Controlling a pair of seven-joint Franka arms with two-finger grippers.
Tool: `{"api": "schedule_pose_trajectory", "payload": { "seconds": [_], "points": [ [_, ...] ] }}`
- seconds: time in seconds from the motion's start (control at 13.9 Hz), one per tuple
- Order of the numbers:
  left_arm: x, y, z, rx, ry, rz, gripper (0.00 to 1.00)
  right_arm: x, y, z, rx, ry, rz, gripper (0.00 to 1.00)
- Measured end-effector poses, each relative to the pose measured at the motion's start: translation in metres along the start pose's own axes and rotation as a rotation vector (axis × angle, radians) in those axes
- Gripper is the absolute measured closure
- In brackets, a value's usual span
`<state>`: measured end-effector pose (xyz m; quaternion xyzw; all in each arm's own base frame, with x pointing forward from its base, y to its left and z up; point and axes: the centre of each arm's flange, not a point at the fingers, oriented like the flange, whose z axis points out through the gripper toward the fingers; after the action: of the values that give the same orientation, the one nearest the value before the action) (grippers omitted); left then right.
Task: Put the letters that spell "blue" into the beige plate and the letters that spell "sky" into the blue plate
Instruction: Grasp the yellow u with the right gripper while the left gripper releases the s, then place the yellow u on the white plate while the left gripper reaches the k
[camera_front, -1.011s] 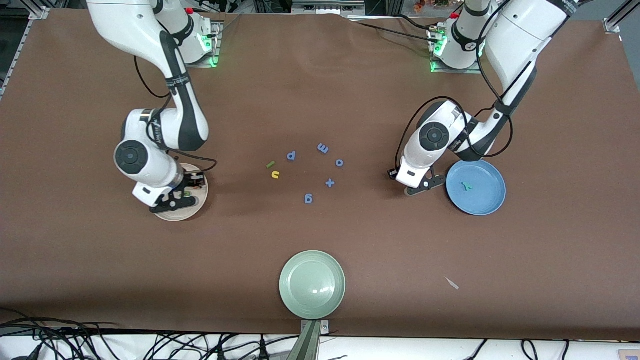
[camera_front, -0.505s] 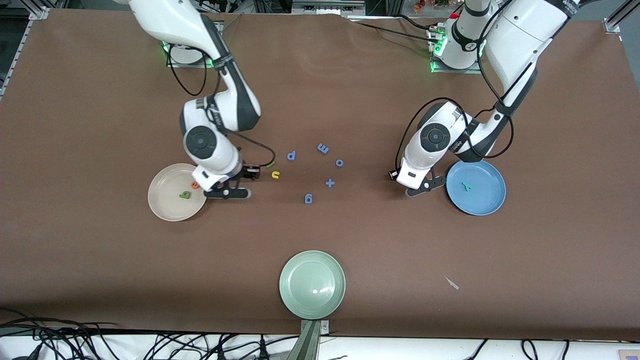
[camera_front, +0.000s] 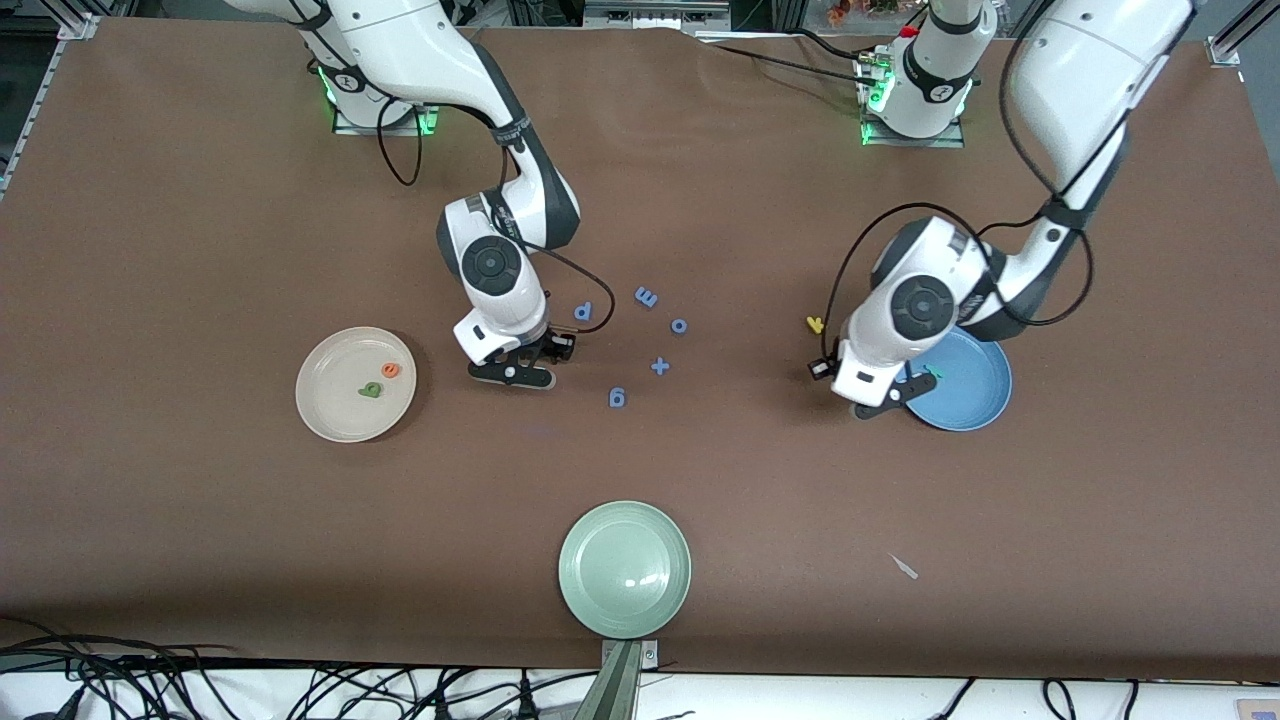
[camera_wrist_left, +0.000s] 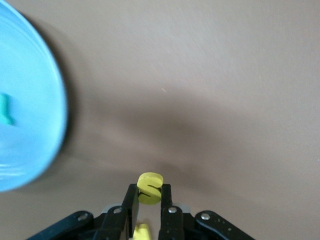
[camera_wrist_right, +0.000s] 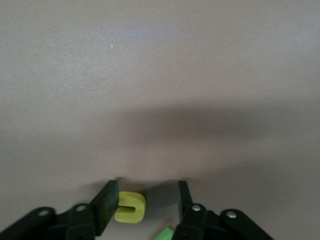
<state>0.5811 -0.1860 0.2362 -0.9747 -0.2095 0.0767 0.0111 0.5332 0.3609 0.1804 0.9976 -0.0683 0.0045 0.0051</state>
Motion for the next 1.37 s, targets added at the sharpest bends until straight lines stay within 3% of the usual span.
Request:
{"api": "schedule_pose_trajectory", "payload": {
  "seconds": [0.43,0.72,0.94,1.23,1.37],
  "points": [
    [0.047,-0.091,-0.009,0.019,-0.057,0.055,0.78,0.002,0.0,-0.003,0.005,0.004,0.004,0.43],
    [0.055,-0.13,0.01,0.022,-0.1,0.085,0.78,-0.003,-0.01,-0.006,0.01,0.009,0.003,0.43],
    [0.048,-0.129,0.02,0.016,-0.106,0.095,0.74,-0.014,-0.021,-0.006,0.009,0.006,-0.001,0.43],
    [0.045,-0.122,0.017,0.008,-0.102,0.075,0.39,-0.018,-0.02,-0.002,-0.002,-0.008,-0.003,0.44],
    [0.032,-0.098,0.01,-0.003,-0.093,0.011,0.35,-0.019,-0.018,0.0,-0.007,-0.011,-0.004,0.44]
  ]
}}
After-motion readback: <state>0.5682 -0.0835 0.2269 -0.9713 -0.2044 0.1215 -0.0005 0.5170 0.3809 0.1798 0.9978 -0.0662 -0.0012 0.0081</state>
